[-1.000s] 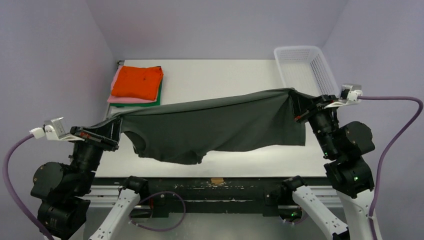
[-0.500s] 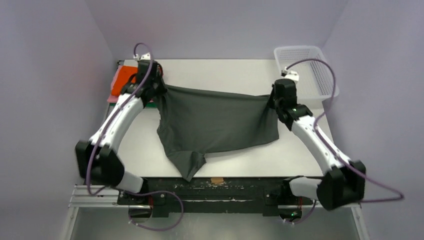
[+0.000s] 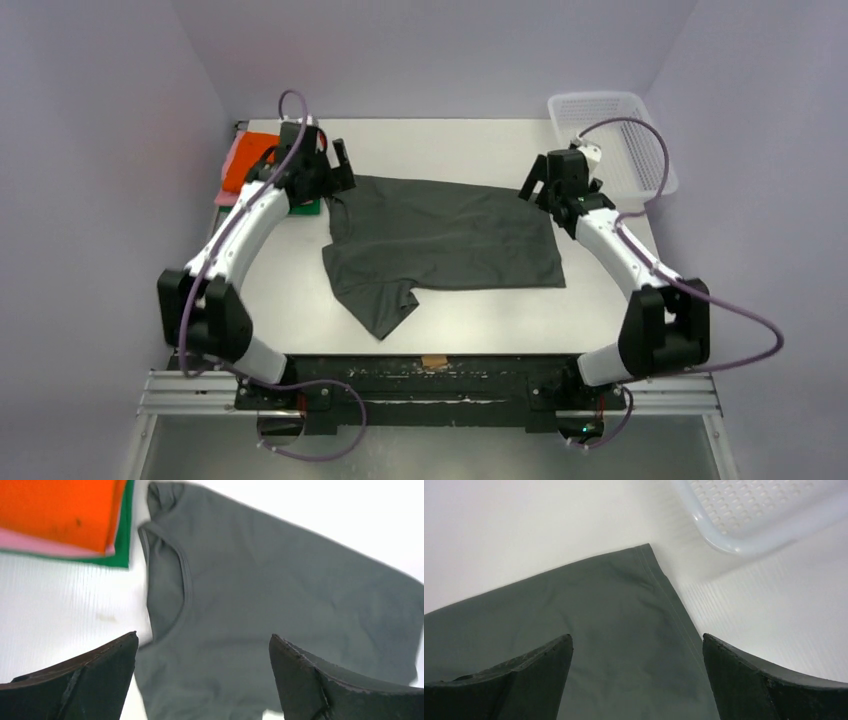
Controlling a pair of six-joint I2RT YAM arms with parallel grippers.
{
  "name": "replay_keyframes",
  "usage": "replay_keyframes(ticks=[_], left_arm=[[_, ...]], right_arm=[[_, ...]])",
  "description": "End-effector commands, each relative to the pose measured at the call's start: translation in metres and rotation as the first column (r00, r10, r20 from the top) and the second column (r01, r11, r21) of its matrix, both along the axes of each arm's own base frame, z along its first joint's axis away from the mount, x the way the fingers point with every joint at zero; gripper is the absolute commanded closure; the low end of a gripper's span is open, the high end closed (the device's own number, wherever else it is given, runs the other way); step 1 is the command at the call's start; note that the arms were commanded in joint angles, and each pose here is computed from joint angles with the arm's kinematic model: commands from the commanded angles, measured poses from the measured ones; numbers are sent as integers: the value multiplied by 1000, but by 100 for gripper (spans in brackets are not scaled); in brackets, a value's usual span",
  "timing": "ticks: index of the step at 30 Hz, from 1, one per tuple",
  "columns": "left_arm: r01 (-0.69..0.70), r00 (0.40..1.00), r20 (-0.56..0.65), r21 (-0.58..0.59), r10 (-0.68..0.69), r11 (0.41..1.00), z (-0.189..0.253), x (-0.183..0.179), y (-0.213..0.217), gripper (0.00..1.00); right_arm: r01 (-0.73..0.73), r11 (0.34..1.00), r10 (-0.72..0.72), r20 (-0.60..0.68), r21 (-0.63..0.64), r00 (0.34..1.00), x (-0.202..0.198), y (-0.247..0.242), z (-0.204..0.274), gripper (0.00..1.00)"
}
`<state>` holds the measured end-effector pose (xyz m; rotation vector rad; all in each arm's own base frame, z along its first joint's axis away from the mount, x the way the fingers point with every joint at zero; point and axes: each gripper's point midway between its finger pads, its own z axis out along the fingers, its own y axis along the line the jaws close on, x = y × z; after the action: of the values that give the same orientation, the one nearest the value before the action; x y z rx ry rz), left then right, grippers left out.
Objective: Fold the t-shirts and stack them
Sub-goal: Flatten out the tshirt
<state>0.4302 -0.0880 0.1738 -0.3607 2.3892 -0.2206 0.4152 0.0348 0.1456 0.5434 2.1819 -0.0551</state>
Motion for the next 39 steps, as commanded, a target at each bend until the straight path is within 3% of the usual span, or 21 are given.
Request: replay_keyframes(ticks=[1, 10, 15, 19, 31, 35, 37, 39], left_arm=[[62, 995, 76, -60, -57, 996, 21, -75, -23, 0], [233, 964, -102, -112, -244, 966, -75, -234, -76, 0], [298, 935, -185, -50, -302, 953, -104, -277, -91, 4], [325, 914, -240, -51, -328, 944, -122, -289, -103, 20], [332, 894, -339, 58, -295, 941, -155, -279, -119, 47], [342, 878, -372, 50, -300, 938, -168, -280, -128, 70], [318, 884, -390, 95, -259, 943, -171, -280, -119, 99], [282, 899, -385, 150, -207, 948, -168, -278, -106, 100]], right_arm=[[50, 996, -52, 35, 70, 998, -38, -4, 3, 1], [79, 986, -89, 61, 148, 994, -107, -11, -7, 1], [66, 983, -80, 76, 171, 994, -120, -10, -9, 1], [44, 985, -56, 67, 168, 996, -124, -8, -11, 1], [48, 989, -55, 42, 142, 998, -122, -10, -21, 2], [79, 990, -83, 25, 119, 996, -123, -16, -26, 2], [110, 988, -112, 10, 106, 994, -125, -21, -29, 1], [145, 985, -145, -6, 95, 989, -127, -28, -32, 1]])
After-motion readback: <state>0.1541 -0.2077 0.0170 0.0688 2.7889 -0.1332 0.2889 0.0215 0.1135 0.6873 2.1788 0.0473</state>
